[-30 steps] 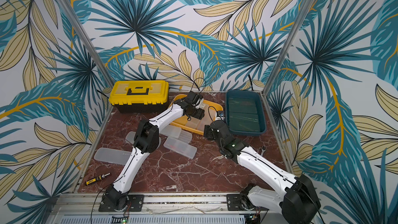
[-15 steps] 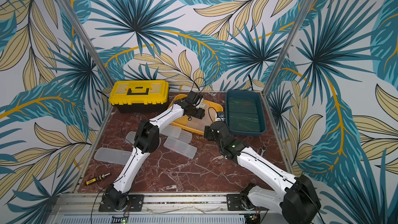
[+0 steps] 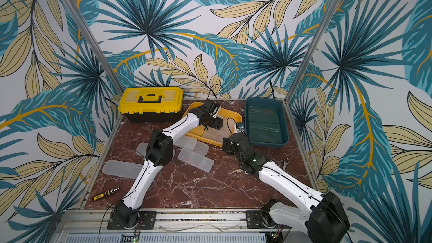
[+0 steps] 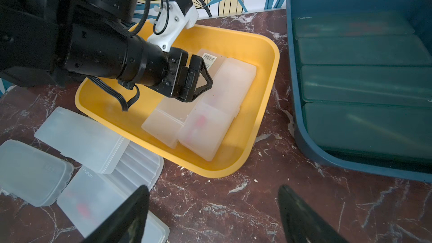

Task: Place the pencil cases by color into the storage box
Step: Place the pencil case at the storage box.

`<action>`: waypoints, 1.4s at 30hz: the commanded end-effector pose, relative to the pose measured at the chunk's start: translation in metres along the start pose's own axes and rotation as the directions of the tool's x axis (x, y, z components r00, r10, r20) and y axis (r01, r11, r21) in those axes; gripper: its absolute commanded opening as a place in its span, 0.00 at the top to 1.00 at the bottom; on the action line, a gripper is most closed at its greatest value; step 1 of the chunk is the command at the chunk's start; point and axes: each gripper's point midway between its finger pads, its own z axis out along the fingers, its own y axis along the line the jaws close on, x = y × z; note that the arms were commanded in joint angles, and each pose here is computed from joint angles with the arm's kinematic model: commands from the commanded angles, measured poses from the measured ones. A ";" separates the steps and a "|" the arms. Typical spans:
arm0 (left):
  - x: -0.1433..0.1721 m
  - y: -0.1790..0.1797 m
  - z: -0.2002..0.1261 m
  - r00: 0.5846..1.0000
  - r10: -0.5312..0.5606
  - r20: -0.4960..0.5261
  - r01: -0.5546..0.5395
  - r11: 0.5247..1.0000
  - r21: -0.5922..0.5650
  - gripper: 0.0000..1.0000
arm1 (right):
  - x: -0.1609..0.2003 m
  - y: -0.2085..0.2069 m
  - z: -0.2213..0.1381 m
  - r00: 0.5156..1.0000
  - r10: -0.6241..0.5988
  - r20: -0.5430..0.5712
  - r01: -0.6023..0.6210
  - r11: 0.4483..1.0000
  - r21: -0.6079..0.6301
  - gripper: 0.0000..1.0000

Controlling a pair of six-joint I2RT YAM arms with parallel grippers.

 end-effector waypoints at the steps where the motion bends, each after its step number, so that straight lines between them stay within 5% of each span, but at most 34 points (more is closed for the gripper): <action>1: -0.021 -0.014 -0.014 0.999 -0.005 0.053 0.002 0.998 0.058 0.15 | -0.001 -0.003 -0.001 1.000 -0.006 0.015 0.006 1.000 0.005 0.14; 13: -0.031 -0.044 -0.036 0.998 -0.038 0.055 0.025 0.977 0.212 0.13 | -0.008 -0.005 -0.012 0.999 0.005 0.040 -0.005 1.000 -0.004 0.14; 22: -0.034 -0.043 -0.045 0.997 -0.035 0.068 0.021 0.980 0.197 0.13 | -0.016 -0.008 -0.027 0.998 0.018 0.061 -0.017 1.000 -0.016 0.14; 29: -0.052 -0.024 -0.082 0.991 -0.041 0.129 0.024 0.991 0.135 0.12 | -0.017 -0.003 -0.029 0.998 -0.008 0.058 0.010 0.999 -0.042 0.14; 34: -0.068 -0.008 -0.138 0.976 -0.109 0.187 0.086 0.989 0.124 0.12 | -0.008 0.000 -0.033 0.998 -0.050 0.028 0.052 0.996 -0.078 0.14; 42: -0.040 0.038 -0.198 0.958 -0.195 0.210 0.200 0.980 -0.001 0.10 | 0.002 0.019 -0.029 0.992 -0.123 -0.014 0.119 0.977 -0.176 0.13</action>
